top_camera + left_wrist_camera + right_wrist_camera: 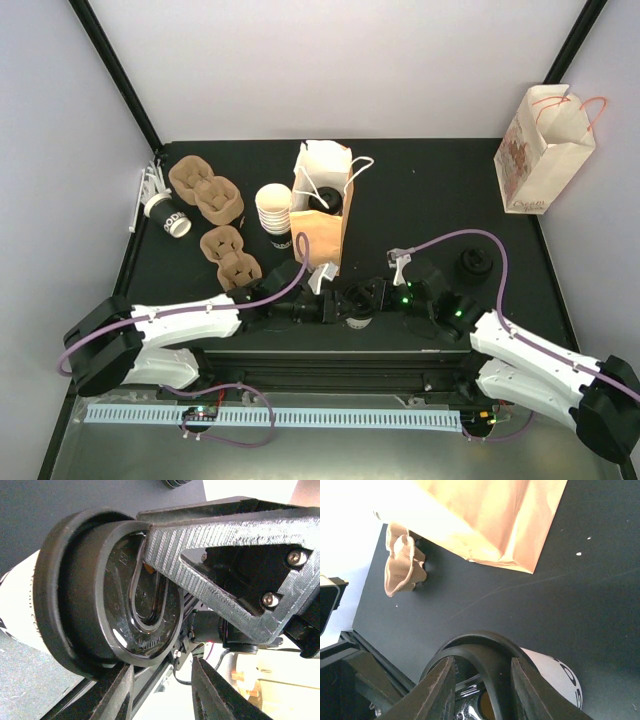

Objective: Pack the takeout coffee

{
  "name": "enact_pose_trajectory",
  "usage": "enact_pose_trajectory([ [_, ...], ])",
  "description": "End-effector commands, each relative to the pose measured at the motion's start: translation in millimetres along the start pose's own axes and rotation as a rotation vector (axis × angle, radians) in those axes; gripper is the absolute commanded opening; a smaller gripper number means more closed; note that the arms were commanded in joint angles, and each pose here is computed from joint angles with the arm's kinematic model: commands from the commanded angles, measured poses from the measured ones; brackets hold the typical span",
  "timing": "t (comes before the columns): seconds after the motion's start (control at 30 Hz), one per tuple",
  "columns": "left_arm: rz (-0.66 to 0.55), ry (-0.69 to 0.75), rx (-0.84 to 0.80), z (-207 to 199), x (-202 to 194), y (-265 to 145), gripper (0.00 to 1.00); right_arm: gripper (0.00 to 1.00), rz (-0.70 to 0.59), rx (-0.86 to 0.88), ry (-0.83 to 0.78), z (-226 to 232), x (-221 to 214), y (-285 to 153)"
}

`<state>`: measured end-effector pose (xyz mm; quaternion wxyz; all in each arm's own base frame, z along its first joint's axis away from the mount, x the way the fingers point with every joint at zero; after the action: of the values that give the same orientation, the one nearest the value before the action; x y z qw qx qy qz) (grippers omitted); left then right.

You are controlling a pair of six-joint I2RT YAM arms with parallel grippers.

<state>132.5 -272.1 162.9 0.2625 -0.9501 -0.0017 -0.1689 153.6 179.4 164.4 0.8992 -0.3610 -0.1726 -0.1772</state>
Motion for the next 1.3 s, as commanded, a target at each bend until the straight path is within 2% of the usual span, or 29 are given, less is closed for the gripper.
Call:
enact_pose_trajectory([
  [0.0,0.246,-0.13,0.411,93.7,-65.6,8.3,0.35,0.34,0.536,-0.394,0.169,-91.4,-101.7,-3.7],
  [0.43,0.261,-0.133,0.41,95.2,-70.0,13.7,0.35,0.33,0.542,-0.407,0.166,-93.9,-103.2,-2.2],
  [0.63,0.174,-0.073,0.376,63.6,-46.0,3.6,0.36,0.36,0.441,-0.378,0.099,-59.2,-69.5,-13.1],
  [0.93,0.078,-0.002,0.289,16.0,-13.8,-15.9,0.39,0.35,0.418,-0.33,0.072,-32.6,-49.3,-13.4],
  [1.1,0.018,-0.001,0.292,7.7,-3.9,-36.3,0.42,0.39,0.399,-0.292,0.031,-13.5,-35.0,-14.7],
  [1.27,0.02,-0.022,0.333,20.9,-4.8,-42.8,0.43,0.42,0.374,-0.232,-0.006,11.1,-18.3,-19.8],
])
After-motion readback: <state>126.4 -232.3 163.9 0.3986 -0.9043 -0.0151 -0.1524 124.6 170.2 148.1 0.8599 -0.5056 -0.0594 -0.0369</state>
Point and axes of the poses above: each gripper's point midway between its finger pads, its own y axis out along the fingers, its own z axis along the line the jaws close on, x = y × z, the point moved 8 cm from there along -y, back along the fingers, and after that the axes turned 5 degrees about y, right-handed, at the moved point
